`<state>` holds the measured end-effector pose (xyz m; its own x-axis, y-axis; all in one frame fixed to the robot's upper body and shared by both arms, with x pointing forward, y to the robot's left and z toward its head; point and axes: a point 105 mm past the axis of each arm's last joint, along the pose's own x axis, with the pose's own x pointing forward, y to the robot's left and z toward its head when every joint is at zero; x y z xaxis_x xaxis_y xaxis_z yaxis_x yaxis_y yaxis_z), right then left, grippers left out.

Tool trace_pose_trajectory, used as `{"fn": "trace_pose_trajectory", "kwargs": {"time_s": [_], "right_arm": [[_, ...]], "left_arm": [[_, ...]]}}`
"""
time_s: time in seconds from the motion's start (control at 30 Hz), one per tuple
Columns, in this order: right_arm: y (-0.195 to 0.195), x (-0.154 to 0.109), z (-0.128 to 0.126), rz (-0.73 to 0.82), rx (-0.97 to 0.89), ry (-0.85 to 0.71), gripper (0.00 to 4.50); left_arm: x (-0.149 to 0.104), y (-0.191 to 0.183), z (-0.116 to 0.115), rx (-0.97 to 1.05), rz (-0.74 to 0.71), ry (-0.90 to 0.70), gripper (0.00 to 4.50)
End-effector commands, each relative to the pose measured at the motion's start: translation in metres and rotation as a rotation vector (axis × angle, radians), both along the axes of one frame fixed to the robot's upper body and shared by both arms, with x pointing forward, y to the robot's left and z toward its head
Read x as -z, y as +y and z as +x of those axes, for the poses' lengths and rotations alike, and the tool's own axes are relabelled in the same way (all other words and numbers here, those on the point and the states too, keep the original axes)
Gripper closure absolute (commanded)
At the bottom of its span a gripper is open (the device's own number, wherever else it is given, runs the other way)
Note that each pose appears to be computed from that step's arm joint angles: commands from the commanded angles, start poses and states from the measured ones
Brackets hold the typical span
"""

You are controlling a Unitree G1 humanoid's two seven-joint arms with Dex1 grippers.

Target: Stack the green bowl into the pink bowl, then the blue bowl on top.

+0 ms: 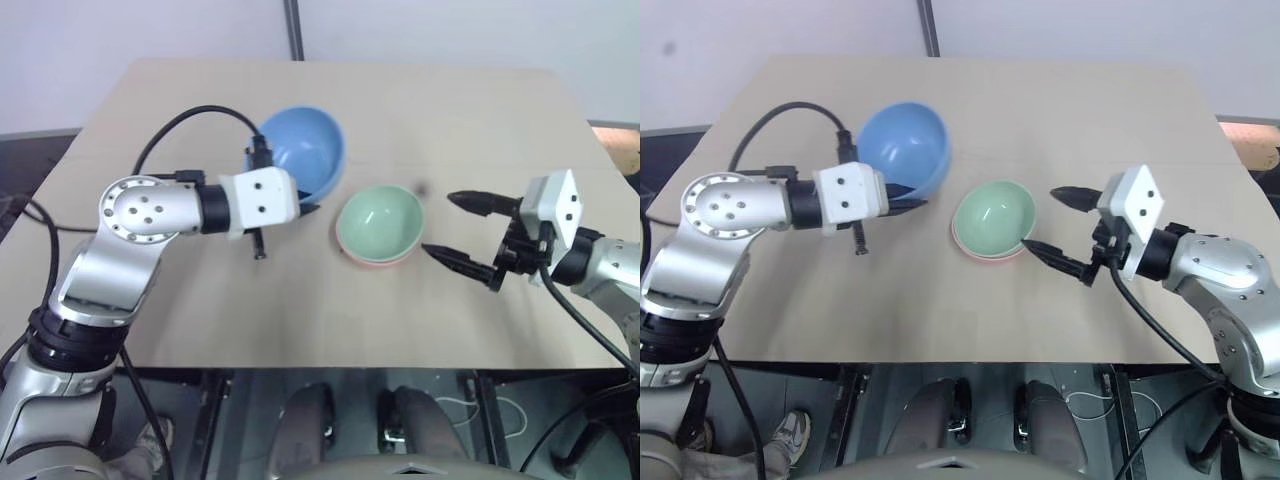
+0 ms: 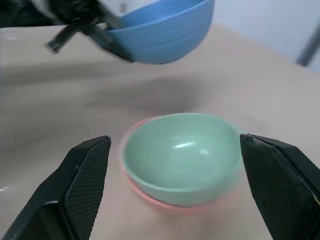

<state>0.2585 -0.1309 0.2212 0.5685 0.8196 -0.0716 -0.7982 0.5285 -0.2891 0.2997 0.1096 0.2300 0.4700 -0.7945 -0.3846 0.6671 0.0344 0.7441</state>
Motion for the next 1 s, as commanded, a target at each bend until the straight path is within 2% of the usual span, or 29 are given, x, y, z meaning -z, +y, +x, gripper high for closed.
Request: {"fn": "trace_pose_trajectory", "kwargs": {"time_s": [0.03, 0.13, 0.17, 0.2, 0.27, 0.37, 0.57, 0.63, 0.67, 0.7, 0.9, 0.97, 1.0], "right_arm": [[-0.007, -0.019, -0.005, 0.027, 0.034, -0.078, 0.00], [-0.011, -0.020, -0.005, 0.025, 0.057, -0.082, 0.00], [-0.012, -0.020, -0.005, 0.022, 0.064, -0.082, 0.00], [-0.013, -0.020, -0.006, 0.020, 0.070, -0.081, 0.00], [-0.015, -0.018, -0.007, 0.021, 0.084, -0.075, 0.00], [-0.015, -0.013, -0.009, 0.011, 0.101, -0.063, 0.00], [-0.018, -0.003, -0.005, 0.050, 0.118, -0.015, 0.00], [-0.021, 0.004, -0.002, 0.050, 0.110, 0.028, 0.00], [-0.025, 0.005, 0.001, 0.057, 0.121, 0.038, 0.00], [-0.027, 0.009, 0.002, 0.056, 0.113, 0.054, 0.00], [-0.046, 0.031, -0.002, -0.010, 0.105, 0.119, 0.00], [-0.057, 0.031, -0.006, -0.018, 0.124, 0.116, 0.00], [-0.062, 0.032, -0.010, -0.020, 0.127, 0.125, 0.00]], "left_arm": [[-0.002, -0.027, -0.002, 0.140, 0.032, -0.028, 4.44], [0.009, -0.039, -0.003, 0.227, 0.045, 0.020, 4.44], [0.013, -0.043, -0.003, 0.255, 0.043, 0.034, 3.67], [0.017, -0.045, -0.002, 0.278, 0.042, 0.044, 3.41], [0.022, -0.051, 0.002, 0.301, 0.036, 0.029, 2.47], [0.013, -0.050, 0.009, 0.270, -0.034, 0.026, 1.12], [-0.007, -0.008, 0.022, 0.049, -0.246, 0.176, 1.12], [-0.015, 0.011, 0.023, -0.038, -0.370, 0.234, 0.56], [-0.014, 0.018, 0.021, -0.069, -0.392, 0.249, 0.20], [-0.011, 0.025, 0.018, -0.099, -0.399, 0.251, 0.05], [-0.001, 0.061, -0.004, -0.270, -0.500, 0.314, 0.05], [-0.002, 0.077, -0.011, -0.315, -0.587, 0.285, 0.05], [-0.001, 0.088, -0.011, -0.360, -0.609, 0.216, 0.05]]}}
